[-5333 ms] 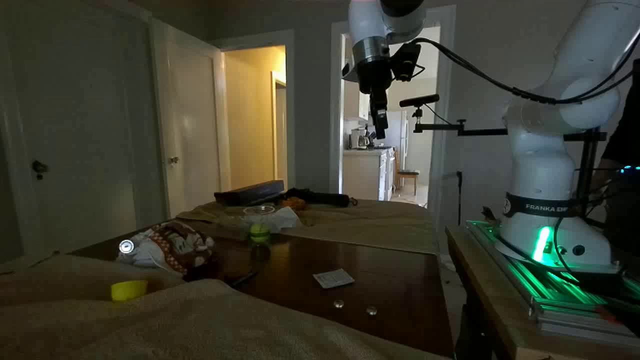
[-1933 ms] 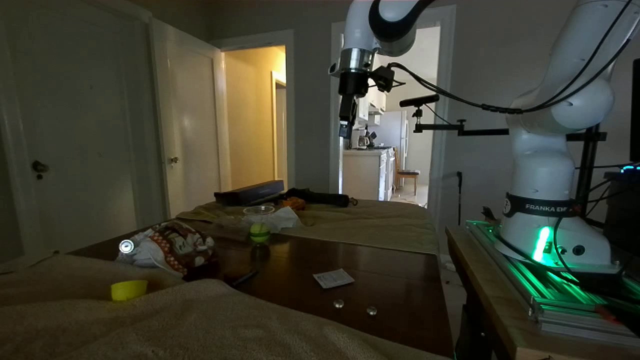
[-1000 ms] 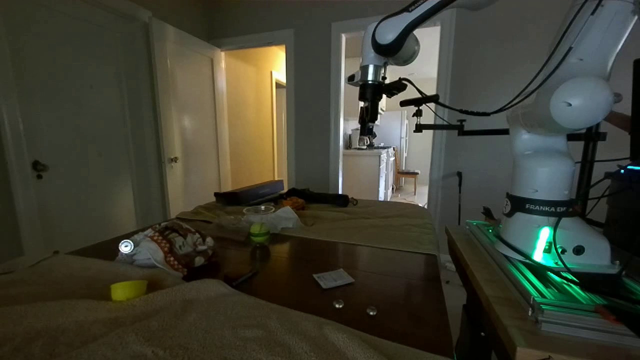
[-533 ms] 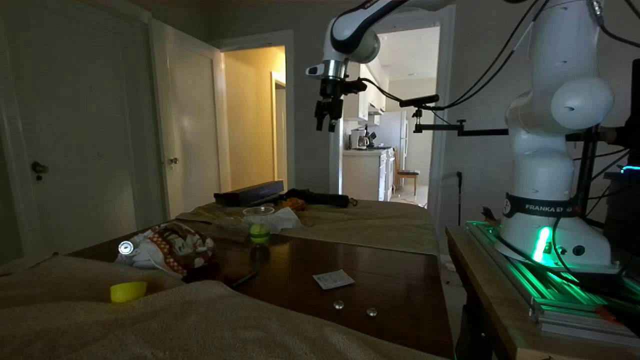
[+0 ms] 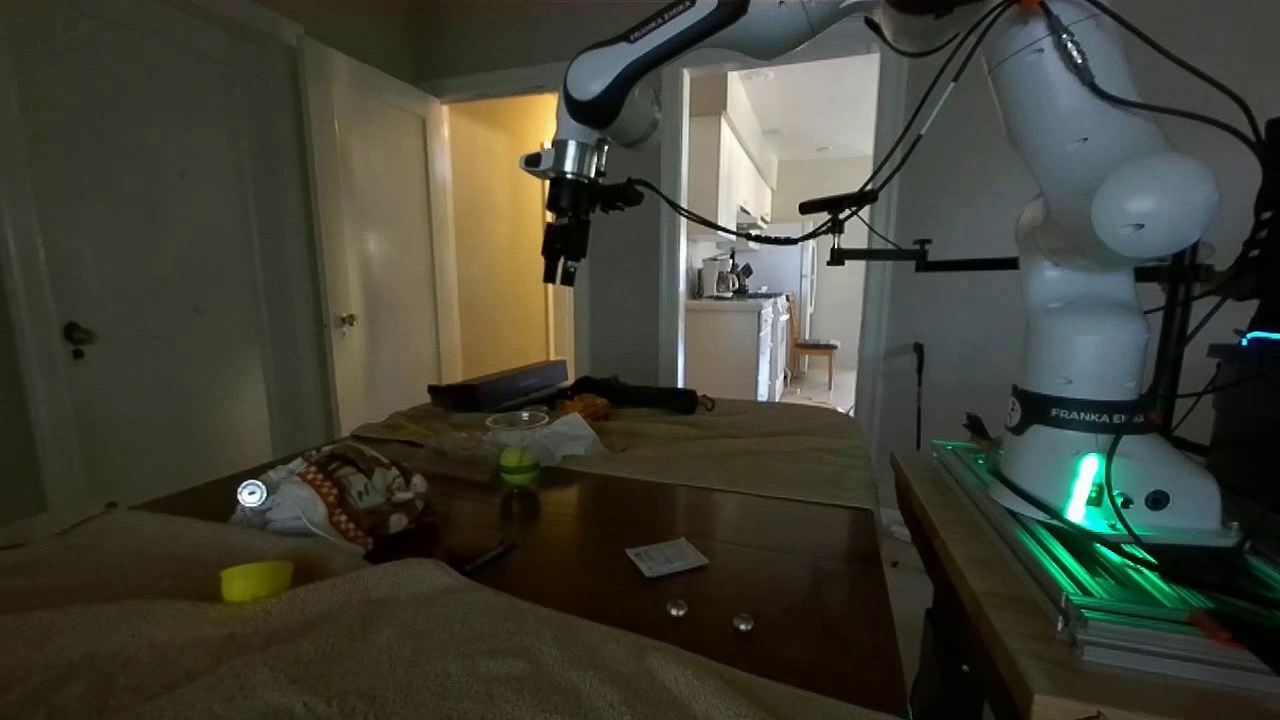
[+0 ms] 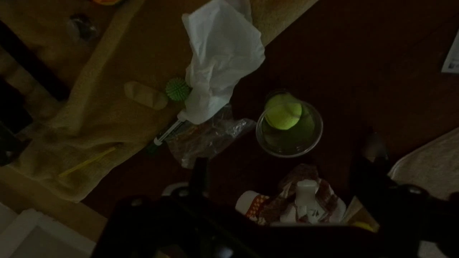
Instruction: Move the clear cup to the left.
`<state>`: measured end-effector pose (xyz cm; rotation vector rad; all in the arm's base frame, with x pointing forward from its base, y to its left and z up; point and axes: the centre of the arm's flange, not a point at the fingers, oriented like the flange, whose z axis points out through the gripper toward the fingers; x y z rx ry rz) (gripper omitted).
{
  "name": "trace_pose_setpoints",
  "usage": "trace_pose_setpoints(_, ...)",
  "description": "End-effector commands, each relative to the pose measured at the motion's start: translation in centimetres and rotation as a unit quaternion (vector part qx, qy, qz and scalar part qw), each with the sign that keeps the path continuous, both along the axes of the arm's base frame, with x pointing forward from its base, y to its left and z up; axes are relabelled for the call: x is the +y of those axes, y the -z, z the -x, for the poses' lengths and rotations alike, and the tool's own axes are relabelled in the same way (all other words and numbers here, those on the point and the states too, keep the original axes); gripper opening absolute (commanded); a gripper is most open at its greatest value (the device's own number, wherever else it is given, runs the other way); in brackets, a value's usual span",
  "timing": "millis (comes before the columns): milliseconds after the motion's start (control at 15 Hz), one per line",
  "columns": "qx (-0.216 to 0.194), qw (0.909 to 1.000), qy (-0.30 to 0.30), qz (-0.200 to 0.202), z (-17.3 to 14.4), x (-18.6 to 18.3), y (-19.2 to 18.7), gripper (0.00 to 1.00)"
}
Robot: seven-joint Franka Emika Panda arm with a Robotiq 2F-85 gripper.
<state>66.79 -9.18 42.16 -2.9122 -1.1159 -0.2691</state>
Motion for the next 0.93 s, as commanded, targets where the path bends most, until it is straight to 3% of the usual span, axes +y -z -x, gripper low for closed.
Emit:
trace_pose_setpoints(0, 0.024, 0.9958, 0.076, -0.045, -8.6, 1.6, 1.1, 1.0)
trace_pose_setpoints(267, 0.073, 0.9853, 0.138, -0.07, -12.5, 3.5, 4.6, 1.0)
trace_pose_setpoints(533, 0.101, 0.9793, 0.148, -0.094, -15.1, 3.4, 8.9, 1.0)
trace_pose_setpoints(867, 0.161, 0.964, 0.171, -0.124, -17.1, 2.2, 14.4, 1.0)
